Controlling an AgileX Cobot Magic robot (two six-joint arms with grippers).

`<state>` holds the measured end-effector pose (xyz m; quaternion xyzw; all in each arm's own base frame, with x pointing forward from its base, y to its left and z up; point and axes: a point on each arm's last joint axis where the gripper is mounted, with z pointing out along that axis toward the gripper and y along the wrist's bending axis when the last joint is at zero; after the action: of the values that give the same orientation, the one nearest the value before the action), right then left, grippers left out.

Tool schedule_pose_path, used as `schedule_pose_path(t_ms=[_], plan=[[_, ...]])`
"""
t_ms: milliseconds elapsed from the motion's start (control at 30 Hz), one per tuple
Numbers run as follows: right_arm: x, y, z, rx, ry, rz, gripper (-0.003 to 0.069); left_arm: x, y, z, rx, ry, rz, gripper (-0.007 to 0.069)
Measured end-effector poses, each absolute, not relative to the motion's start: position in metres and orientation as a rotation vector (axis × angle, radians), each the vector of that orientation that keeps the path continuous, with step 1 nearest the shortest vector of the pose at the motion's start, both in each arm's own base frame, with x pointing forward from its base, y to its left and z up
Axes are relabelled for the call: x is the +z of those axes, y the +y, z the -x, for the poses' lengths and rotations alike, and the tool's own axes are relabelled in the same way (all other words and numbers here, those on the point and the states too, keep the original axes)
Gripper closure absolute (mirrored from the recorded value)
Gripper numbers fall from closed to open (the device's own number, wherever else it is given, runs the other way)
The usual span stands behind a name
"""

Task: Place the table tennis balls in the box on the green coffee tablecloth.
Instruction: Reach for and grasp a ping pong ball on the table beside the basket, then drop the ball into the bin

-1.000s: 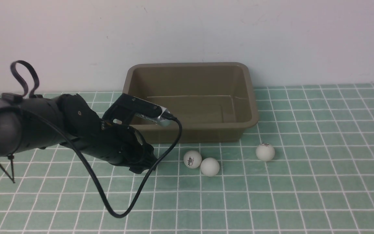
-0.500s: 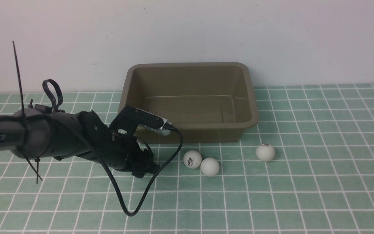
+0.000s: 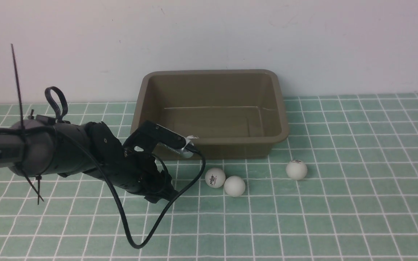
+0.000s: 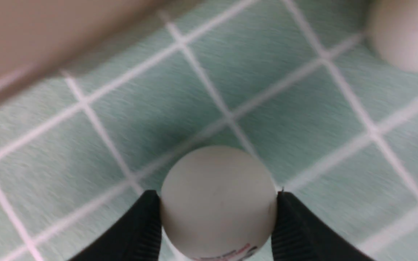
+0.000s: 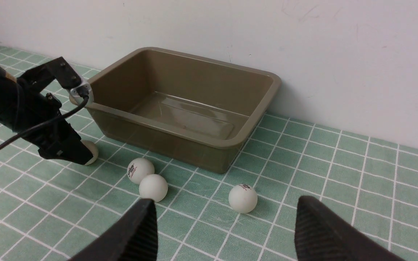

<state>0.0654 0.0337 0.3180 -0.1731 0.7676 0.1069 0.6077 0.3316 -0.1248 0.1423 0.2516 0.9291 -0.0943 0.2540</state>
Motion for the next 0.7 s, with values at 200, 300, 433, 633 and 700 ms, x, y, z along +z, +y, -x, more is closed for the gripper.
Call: schedule_pose_path(t_ms=[200, 300, 433, 633, 700], plan=[[0.321, 0.032, -0.067, 0.23, 1.747, 0.377, 0.0198, 0.177, -0.131, -0.316, -0.338, 2.481, -0.786, 0.0276], [0.322, 0.031, -0.067, 0.223, 1.736, 0.368, 0.0198, 0.2, -0.136, -0.311, -0.367, 2.395, -0.803, 0.0276], [0.322, 0.031, -0.067, 0.219, 1.73, 0.363, 0.0198, 0.225, -0.138, -0.313, -0.351, 2.261, -0.788, 0.0276], [0.321, 0.032, -0.067, 0.226, 1.739, 0.371, 0.0198, 0.239, -0.139, -0.348, -0.146, 2.046, -0.796, 0.0276], [0.321, 0.032, -0.067, 0.228, 1.74, 0.371, 0.0198, 0.237, -0.143, -0.36, -0.121, 2.022, -0.824, 0.0276]])
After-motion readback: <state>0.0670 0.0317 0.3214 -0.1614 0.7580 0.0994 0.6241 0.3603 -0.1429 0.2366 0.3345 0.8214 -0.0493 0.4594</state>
